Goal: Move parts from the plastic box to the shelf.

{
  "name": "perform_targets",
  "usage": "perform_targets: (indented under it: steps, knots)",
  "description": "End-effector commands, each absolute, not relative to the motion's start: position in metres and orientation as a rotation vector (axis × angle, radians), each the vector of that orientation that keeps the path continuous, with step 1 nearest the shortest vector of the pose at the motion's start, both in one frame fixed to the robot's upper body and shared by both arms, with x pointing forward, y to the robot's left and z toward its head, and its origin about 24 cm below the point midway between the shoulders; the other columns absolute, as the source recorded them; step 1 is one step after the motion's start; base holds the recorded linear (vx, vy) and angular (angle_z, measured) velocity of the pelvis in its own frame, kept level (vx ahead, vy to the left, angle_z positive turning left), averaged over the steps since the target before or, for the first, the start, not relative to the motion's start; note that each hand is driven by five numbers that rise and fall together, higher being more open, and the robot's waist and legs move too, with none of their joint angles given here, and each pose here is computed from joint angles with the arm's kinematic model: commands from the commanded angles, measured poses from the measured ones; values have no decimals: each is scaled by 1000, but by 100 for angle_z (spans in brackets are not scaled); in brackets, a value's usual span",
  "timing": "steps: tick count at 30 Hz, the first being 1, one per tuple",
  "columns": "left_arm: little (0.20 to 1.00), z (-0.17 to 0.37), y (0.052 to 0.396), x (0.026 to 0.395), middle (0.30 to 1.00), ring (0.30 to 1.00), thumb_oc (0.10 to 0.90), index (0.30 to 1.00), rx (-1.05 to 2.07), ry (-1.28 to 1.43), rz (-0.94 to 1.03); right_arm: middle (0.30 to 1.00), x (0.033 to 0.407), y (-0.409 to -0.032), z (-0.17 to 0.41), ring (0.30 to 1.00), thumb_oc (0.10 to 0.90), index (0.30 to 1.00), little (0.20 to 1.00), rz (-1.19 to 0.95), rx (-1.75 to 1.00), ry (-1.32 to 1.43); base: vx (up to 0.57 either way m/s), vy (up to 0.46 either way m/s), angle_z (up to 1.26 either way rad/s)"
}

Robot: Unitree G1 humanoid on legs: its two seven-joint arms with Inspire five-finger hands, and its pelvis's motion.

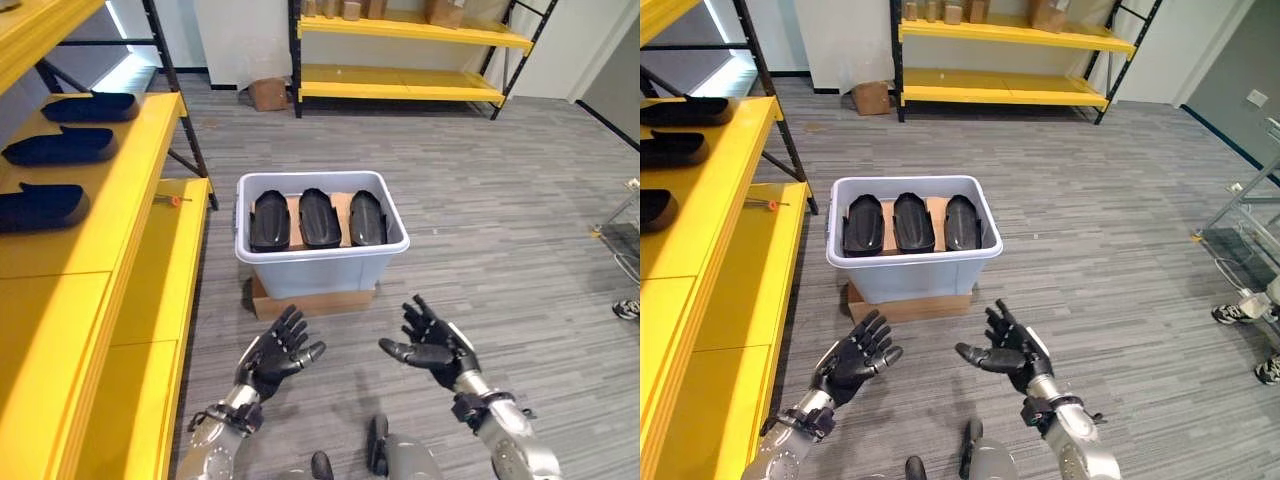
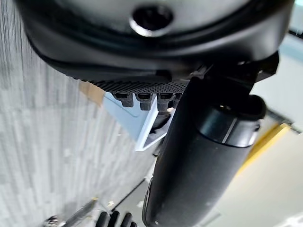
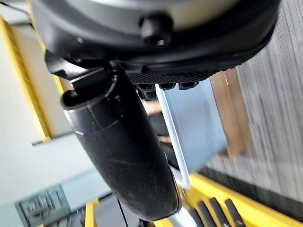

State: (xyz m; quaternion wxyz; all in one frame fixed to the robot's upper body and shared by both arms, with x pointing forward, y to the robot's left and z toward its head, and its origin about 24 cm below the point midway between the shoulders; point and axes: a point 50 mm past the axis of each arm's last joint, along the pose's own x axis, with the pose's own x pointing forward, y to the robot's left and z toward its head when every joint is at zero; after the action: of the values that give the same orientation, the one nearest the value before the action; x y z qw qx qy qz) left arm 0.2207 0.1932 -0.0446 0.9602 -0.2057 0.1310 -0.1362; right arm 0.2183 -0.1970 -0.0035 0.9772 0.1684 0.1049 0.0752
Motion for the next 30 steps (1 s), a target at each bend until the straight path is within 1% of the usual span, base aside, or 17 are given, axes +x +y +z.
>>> perform_targets:
  steps: [1, 2, 3, 6, 12, 15, 19, 20, 26, 28, 30]
  knots:
    - [1000, -1, 172, 235, 1000, 1000, 900, 1000, -355, 59, -470, 1000, 257, -205, 59, 1000, 900, 1000, 1000, 102, 340, -125, 241, -149, 84]
    - [1000, -1, 171, 234, 1000, 1000, 900, 1000, -355, 58, -472, 1000, 256, -208, 60, 1000, 900, 1000, 1000, 97, 335, -134, 383, -275, 42]
    - [1000, 2, 170, 237, 1000, 1000, 900, 1000, -347, 57, -483, 1000, 254, -209, 61, 1000, 900, 1000, 1000, 155, 393, -147, 439, -316, 55]
    - [1000, 2, 173, 237, 1000, 1000, 900, 1000, -343, 68, -469, 1000, 255, -211, 58, 1000, 900, 1000, 1000, 148, 376, -130, 401, -318, 36]
    - [1000, -2, 180, 230, 1000, 1000, 900, 1000, -387, 69, -403, 1000, 254, -204, 51, 1000, 900, 1000, 1000, 189, 340, -77, 319, -285, -9]
    - [1000, 2, 183, 229, 1000, 1000, 900, 1000, -323, 37, -401, 1000, 251, -203, 45, 1000, 900, 1000, 1000, 220, 323, -40, 264, -275, -19]
    - [1000, 2, 177, 228, 1000, 1000, 900, 1000, -340, 46, -449, 1000, 247, -204, 41, 1000, 900, 1000, 1000, 253, 291, -20, 196, -237, -15]
    - [1000, 1, 171, 229, 1000, 1000, 900, 1000, -360, 46, -452, 1000, 245, -205, 40, 1000, 900, 1000, 1000, 274, 269, -7, 169, -199, -22]
    - [1000, 0, 167, 230, 1000, 1000, 900, 1000, -387, 42, -433, 1000, 241, -209, 38, 1000, 900, 1000, 1000, 280, 248, 5, 111, -110, -10]
    - [1000, 2, 168, 232, 1000, 1000, 900, 1000, -361, 29, -411, 1000, 240, -212, 43, 1000, 900, 1000, 1000, 263, 178, -7, 231, 68, 17]
    - [1000, 1, 172, 230, 1000, 1000, 900, 1000, -363, 25, -399, 1000, 239, -215, 45, 1000, 900, 1000, 1000, 242, 169, -14, 139, 159, 30]
